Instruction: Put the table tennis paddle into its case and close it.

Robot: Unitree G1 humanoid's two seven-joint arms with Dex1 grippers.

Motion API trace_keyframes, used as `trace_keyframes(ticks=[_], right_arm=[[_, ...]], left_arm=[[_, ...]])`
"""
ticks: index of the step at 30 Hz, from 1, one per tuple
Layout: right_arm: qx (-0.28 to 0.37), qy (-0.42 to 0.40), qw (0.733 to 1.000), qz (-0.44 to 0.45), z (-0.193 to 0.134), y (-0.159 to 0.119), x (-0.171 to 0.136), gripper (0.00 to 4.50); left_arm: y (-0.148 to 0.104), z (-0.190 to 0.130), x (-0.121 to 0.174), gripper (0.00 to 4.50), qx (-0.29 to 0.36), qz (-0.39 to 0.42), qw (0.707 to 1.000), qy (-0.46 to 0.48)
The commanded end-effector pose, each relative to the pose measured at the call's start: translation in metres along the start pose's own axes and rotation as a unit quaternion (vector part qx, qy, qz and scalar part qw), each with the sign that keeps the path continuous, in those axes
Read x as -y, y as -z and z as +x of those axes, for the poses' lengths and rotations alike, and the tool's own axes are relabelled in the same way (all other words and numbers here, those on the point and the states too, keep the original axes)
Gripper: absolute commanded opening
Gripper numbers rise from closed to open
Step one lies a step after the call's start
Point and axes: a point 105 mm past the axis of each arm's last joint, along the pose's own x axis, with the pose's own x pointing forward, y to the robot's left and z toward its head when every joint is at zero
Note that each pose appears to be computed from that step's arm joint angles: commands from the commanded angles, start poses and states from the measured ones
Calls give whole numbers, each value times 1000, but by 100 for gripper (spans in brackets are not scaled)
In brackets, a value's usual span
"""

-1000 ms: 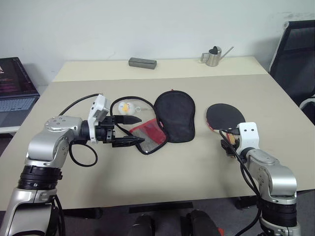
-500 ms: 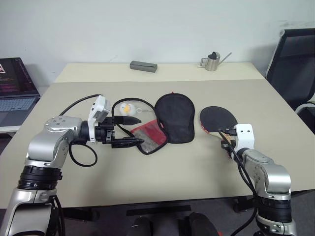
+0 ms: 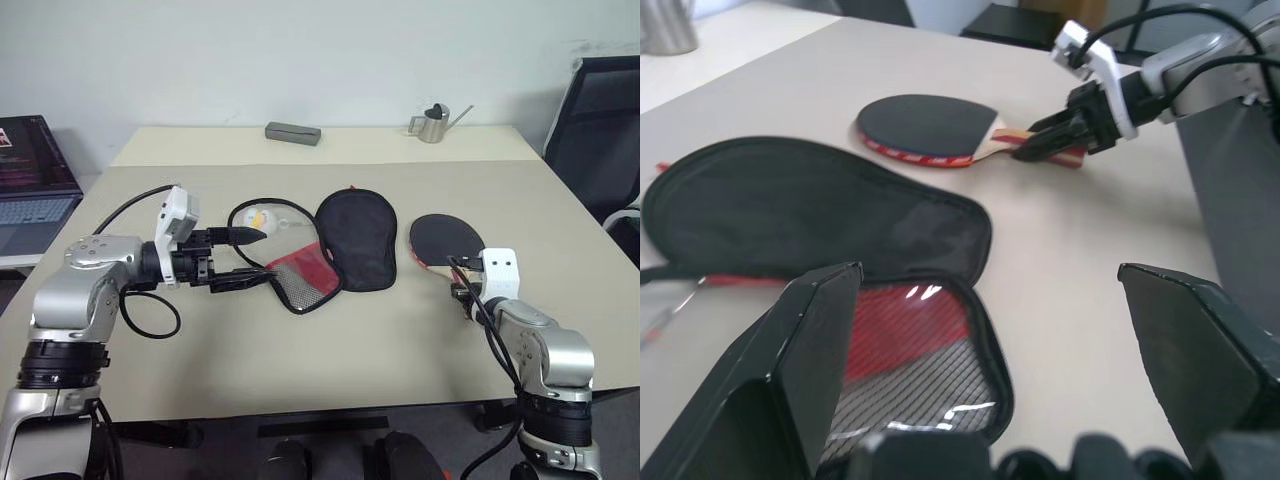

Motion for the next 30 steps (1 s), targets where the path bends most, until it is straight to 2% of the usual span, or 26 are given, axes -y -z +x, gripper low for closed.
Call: trace_keyframes(ticks=[1, 16, 21, 30], right_arm=[[54, 14, 998, 5, -11, -30, 4, 115], [103, -1, 995, 18, -16, -64, -6, 115], [119, -45, 992, 17, -17, -80, -36, 115], [124, -130, 984, 11, -12, -93, -95, 115]], left_arm=[[-10, -11, -5, 450, 11, 19, 999, -28], [-4, -28, -10, 450, 21, 9, 996, -81], [-2, -29, -9, 450, 22, 5, 996, -84], [-3, -28, -9, 450, 19, 8, 997, -79]])
